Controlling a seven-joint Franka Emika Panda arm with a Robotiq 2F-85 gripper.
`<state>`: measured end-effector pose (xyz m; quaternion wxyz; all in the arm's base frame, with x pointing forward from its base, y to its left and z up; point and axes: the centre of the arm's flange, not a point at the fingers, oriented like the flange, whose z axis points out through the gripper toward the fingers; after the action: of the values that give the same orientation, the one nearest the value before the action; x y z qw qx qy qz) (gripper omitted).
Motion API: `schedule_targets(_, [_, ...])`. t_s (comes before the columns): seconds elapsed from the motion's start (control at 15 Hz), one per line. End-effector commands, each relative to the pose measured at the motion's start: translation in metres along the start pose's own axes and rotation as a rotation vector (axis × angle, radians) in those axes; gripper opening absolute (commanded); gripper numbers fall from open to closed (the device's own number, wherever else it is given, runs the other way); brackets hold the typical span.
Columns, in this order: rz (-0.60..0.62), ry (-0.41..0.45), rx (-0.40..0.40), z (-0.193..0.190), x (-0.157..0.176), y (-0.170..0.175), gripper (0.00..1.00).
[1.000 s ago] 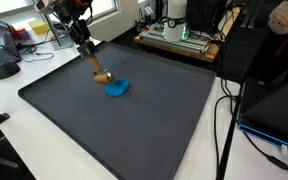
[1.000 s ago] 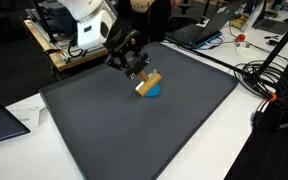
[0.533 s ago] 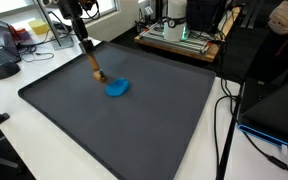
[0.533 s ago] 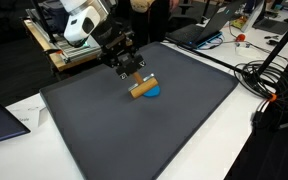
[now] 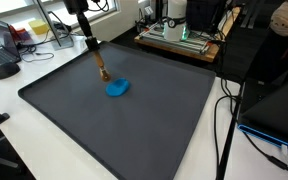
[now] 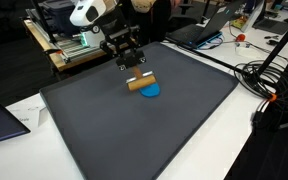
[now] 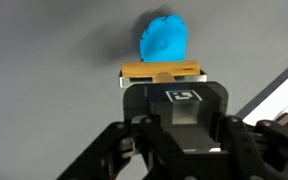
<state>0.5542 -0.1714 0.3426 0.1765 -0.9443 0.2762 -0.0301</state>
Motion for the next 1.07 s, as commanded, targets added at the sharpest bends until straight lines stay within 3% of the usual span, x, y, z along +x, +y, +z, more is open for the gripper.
schedule_targets(0.0, [0.003,0.000,-0.001,0.000,0.000,0.002,0.48])
schedule_targets(0.07, [0.005,0.000,-0.001,0.000,0.000,0.003,0.23])
schedule_targets(1.0, [0.443,0.054,-0.233,0.003,0.017,-0.049,0.23])
